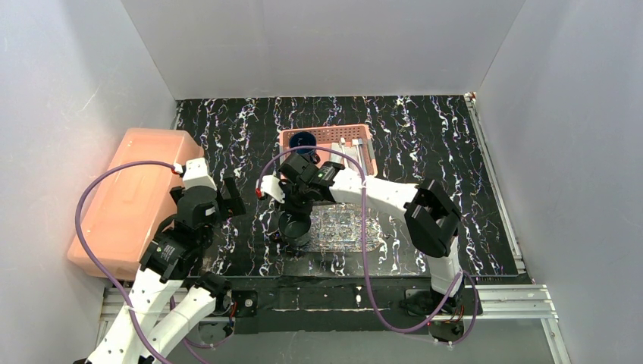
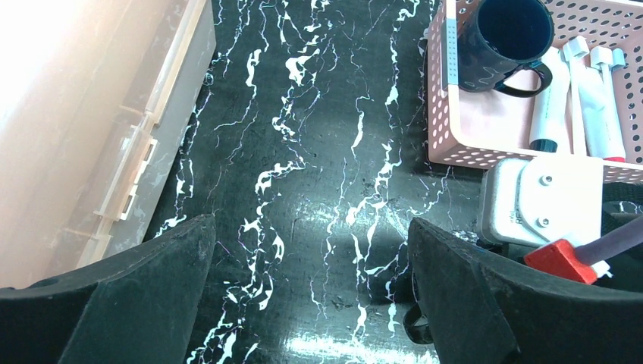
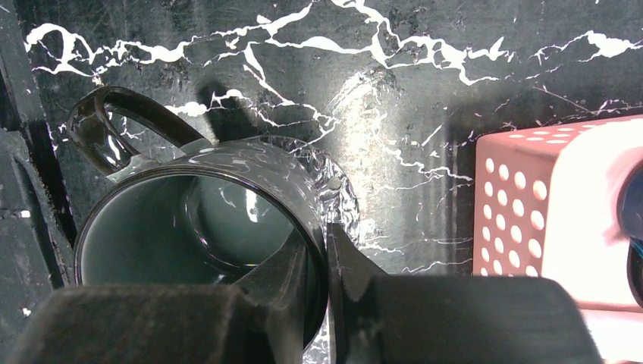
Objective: Prepare toiletry sets of a toothbrush and toothpaste on the tray
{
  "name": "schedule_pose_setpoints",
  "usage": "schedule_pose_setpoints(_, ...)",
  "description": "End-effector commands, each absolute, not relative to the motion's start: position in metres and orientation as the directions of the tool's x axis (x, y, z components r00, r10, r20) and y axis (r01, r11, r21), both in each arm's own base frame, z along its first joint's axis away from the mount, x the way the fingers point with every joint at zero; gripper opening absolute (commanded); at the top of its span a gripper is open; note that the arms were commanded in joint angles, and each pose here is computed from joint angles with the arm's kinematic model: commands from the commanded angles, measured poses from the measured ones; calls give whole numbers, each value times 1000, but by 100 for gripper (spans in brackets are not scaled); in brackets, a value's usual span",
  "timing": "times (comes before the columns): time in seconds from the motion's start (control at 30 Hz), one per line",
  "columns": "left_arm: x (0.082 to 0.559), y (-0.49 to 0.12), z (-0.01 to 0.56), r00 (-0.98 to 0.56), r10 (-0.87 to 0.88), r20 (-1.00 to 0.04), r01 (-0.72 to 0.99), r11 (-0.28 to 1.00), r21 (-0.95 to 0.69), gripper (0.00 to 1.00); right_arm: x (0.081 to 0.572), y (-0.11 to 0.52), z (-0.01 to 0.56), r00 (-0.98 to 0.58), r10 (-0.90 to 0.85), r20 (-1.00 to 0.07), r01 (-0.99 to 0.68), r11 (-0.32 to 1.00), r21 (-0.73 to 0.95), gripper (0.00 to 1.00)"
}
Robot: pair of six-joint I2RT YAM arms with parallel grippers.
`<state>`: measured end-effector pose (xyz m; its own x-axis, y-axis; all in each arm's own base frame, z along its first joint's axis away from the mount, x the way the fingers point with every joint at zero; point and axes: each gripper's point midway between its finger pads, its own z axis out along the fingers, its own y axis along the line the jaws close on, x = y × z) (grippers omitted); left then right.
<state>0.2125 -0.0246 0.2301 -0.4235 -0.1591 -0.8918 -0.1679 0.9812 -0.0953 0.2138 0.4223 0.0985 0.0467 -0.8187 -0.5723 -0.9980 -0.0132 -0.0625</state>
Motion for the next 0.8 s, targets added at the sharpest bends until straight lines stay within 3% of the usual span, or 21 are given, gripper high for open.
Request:
schedule_pose_setpoints(0.0, 212, -21, 225, -434, -156, -887, -184, 979, -82, 98, 215, 439, 112, 55, -766, -640, -997, -6, -79, 1)
schedule_pose_setpoints(0.77, 211, -22, 226, -433, -159, -887, -181, 980, -87, 98, 223, 434, 97, 9, -782, -623, -996, 47, -73, 1)
